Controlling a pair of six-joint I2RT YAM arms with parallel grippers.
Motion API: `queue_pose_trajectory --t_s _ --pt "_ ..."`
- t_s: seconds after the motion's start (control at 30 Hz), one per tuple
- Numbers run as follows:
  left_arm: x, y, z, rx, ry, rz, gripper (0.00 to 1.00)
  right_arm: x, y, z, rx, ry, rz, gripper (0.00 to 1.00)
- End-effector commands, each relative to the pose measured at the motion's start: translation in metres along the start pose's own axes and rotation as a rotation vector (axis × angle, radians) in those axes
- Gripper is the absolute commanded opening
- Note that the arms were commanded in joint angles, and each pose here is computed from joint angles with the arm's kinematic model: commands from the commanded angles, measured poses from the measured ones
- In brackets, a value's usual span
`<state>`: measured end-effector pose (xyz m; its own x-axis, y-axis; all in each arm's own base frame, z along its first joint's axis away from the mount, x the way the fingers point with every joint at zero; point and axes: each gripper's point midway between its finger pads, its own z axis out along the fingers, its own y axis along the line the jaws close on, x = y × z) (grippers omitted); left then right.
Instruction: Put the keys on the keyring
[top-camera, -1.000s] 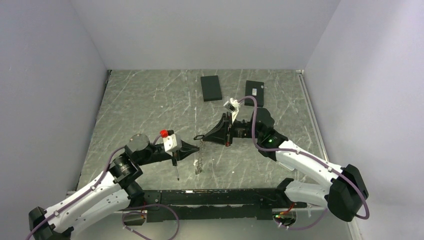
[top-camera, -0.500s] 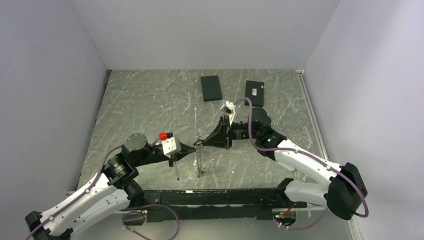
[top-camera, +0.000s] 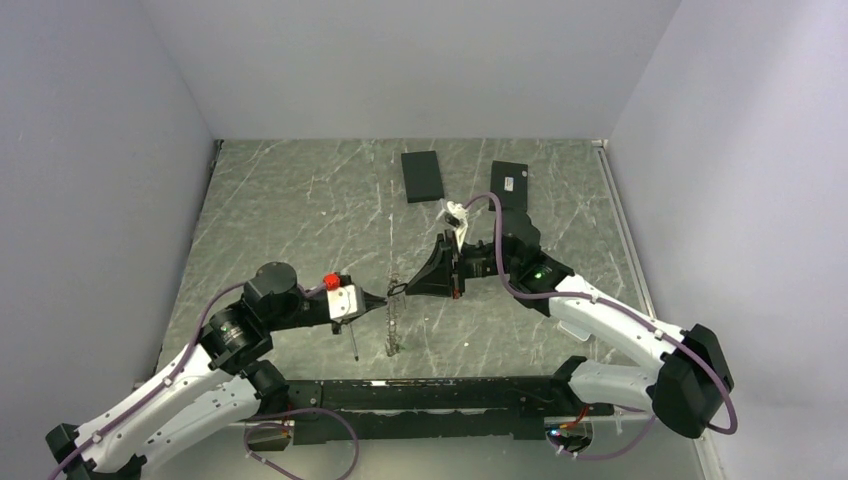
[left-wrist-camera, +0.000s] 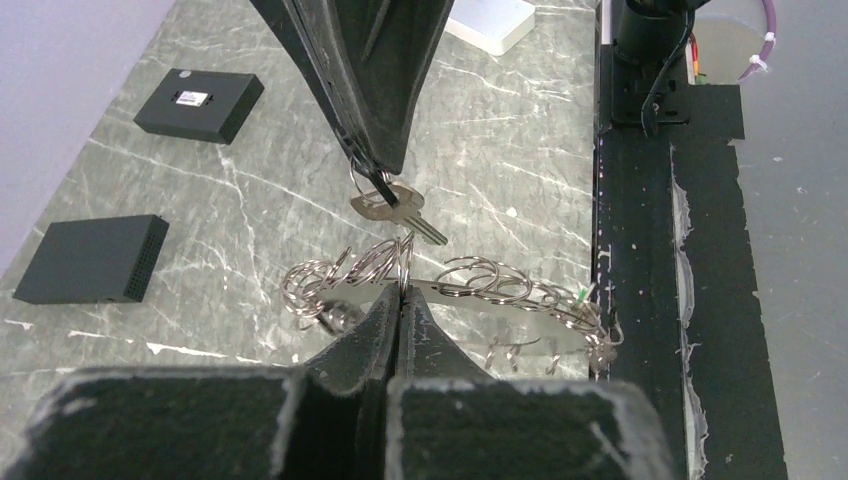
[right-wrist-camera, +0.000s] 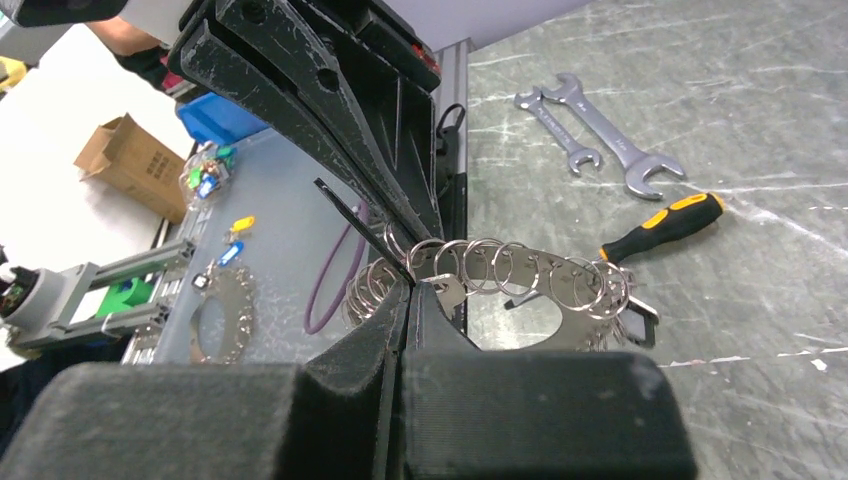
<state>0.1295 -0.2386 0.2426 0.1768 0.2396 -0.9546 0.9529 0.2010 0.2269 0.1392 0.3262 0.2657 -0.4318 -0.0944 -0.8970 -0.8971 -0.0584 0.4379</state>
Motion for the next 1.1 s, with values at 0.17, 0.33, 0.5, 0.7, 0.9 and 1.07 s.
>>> queue_pose_trajectory --t_s 0.17,0.33,0.5,0.7,0.9,1.07 --pt "-0.027 0.003 -0.002 0.013 -0.119 0.225 0.00 -0.006 0.016 0.006 -0.080 0.028 -0.006 0.00" --pt "-0.024 0.003 -0.001 0.020 -0.117 0.297 0.00 -0.003 0.017 0.010 -0.095 0.043 0.017 0.00" --pt "-0.022 0.002 -0.001 0.027 -0.125 0.348 0.00 -0.005 0.019 0.011 -0.100 0.035 0.028 0.00" --pt "-0.021 0.003 0.000 0.029 -0.122 0.351 0.00 -0.009 0.021 0.013 -0.104 0.034 0.042 0.00" --pt "-0.023 0.001 0.000 0.032 -0.134 0.339 0.00 -0.008 0.019 0.014 -0.104 0.036 0.056 0.00" --pt "-0.023 0.001 -0.001 0.030 -0.137 0.346 0.00 -0.007 0.015 0.016 -0.085 0.039 0.067 0.00"
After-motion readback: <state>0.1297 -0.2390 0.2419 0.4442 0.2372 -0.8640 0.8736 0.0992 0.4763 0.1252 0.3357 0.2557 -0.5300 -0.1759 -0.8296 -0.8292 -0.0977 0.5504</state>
